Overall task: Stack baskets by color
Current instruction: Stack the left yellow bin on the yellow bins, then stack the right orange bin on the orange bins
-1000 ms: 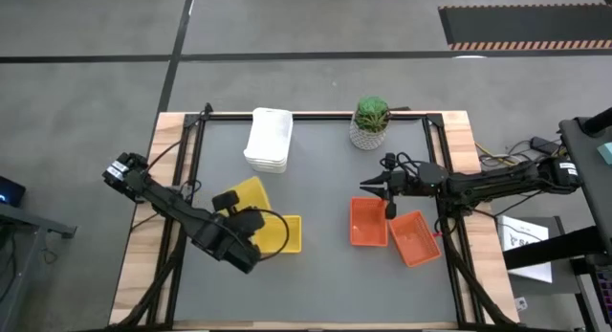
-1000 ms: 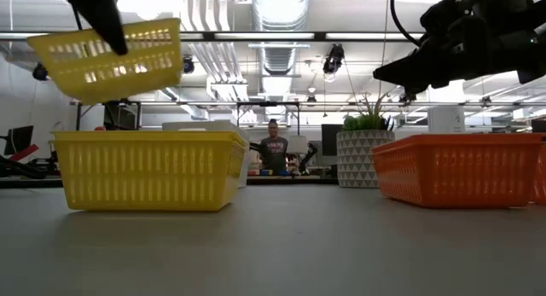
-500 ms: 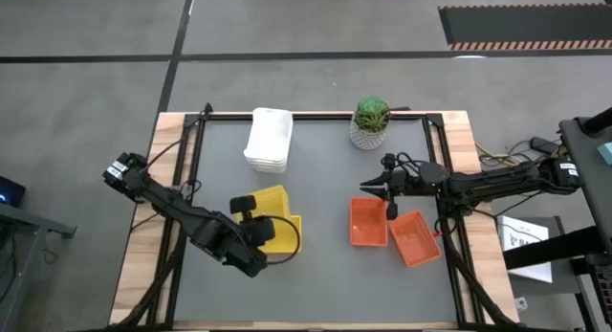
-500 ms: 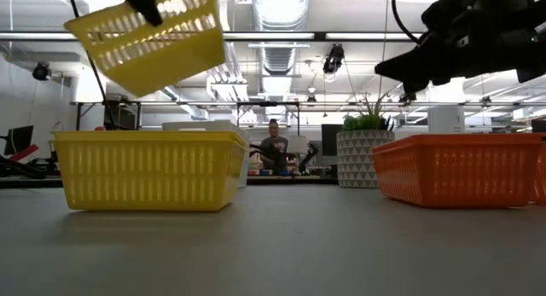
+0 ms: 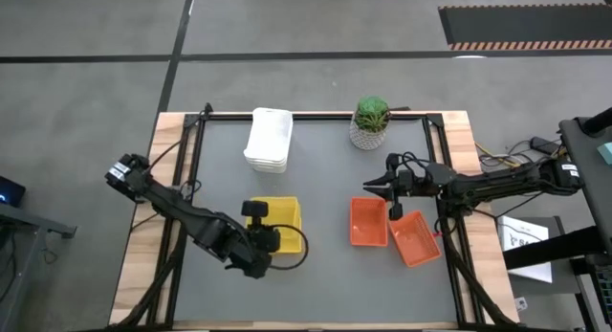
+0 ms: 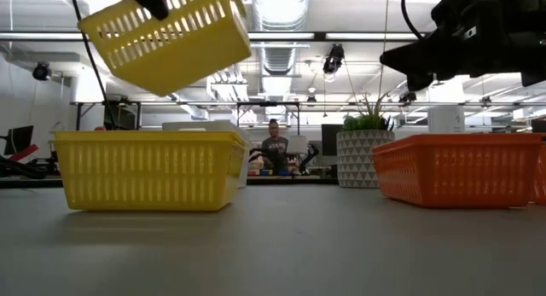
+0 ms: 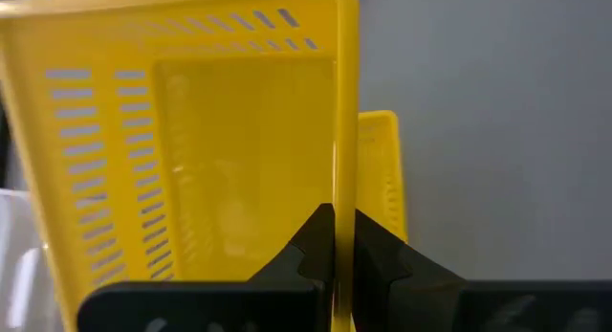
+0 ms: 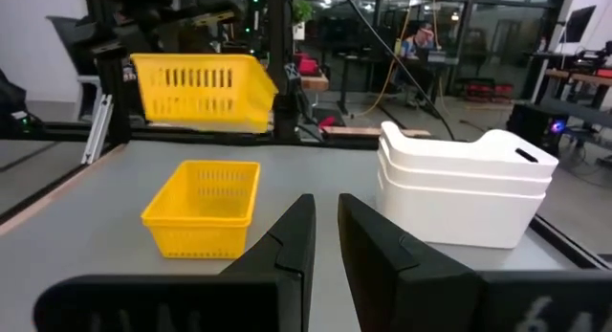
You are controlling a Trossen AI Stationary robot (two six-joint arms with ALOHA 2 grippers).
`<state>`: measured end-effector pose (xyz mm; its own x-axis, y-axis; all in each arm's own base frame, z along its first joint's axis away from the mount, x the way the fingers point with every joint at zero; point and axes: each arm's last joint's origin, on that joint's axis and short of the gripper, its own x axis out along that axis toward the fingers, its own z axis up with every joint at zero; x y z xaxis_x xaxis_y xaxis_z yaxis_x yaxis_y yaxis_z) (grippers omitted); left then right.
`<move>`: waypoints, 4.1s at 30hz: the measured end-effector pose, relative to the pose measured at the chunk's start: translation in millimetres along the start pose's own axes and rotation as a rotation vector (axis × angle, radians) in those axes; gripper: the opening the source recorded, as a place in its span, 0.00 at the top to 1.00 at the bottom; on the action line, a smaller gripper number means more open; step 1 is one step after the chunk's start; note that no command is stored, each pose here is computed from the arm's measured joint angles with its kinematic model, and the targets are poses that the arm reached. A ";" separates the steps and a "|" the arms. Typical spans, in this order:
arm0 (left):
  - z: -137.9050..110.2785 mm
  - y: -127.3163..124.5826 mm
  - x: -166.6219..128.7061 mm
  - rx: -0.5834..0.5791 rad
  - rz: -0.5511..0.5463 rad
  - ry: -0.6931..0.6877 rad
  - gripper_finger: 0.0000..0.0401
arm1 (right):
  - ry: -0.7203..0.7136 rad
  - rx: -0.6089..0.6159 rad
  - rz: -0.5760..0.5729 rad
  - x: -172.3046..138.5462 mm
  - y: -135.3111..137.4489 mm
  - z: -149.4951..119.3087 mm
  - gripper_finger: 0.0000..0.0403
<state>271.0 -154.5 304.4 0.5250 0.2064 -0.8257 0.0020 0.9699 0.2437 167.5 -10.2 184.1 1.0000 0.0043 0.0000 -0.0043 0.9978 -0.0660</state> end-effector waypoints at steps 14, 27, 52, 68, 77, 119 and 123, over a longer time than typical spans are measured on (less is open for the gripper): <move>4.1 -17.6 25.1 -0.108 -0.054 0.040 1.00 | 0.010 0.005 0.001 -0.2 0.1 -1.7 0.89; -7.6 -20.6 49.4 -0.162 -0.075 0.086 1.00 | 0.016 0.008 0.005 -0.4 0.3 -2.6 0.89; -11.1 -11.1 53.8 -0.271 -0.134 0.089 0.79 | 0.044 0.018 0.011 -1.1 0.7 -6.5 0.89; -6.1 3.2 30.1 -0.141 -0.070 -0.113 0.67 | 0.046 0.030 0.014 -1.1 1.3 -6.8 0.89; -26.5 9.5 54.1 -0.055 -0.020 -0.328 0.67 | 0.054 0.099 0.031 -1.5 4.6 -8.4 0.89; -114.1 47.2 110.0 -0.214 0.172 0.170 1.00 | 0.072 0.152 0.051 11.1 15.8 3.9 0.89; -118.9 56.1 106.0 -0.245 0.286 0.187 1.00 | 0.073 0.163 0.039 11.1 15.5 3.8 0.89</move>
<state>225.6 -62.8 170.0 0.3111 0.4702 -0.8259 -0.3361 0.8673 0.3672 178.6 5.5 186.9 0.9964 0.0443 -0.0725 -0.0371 0.9945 0.0977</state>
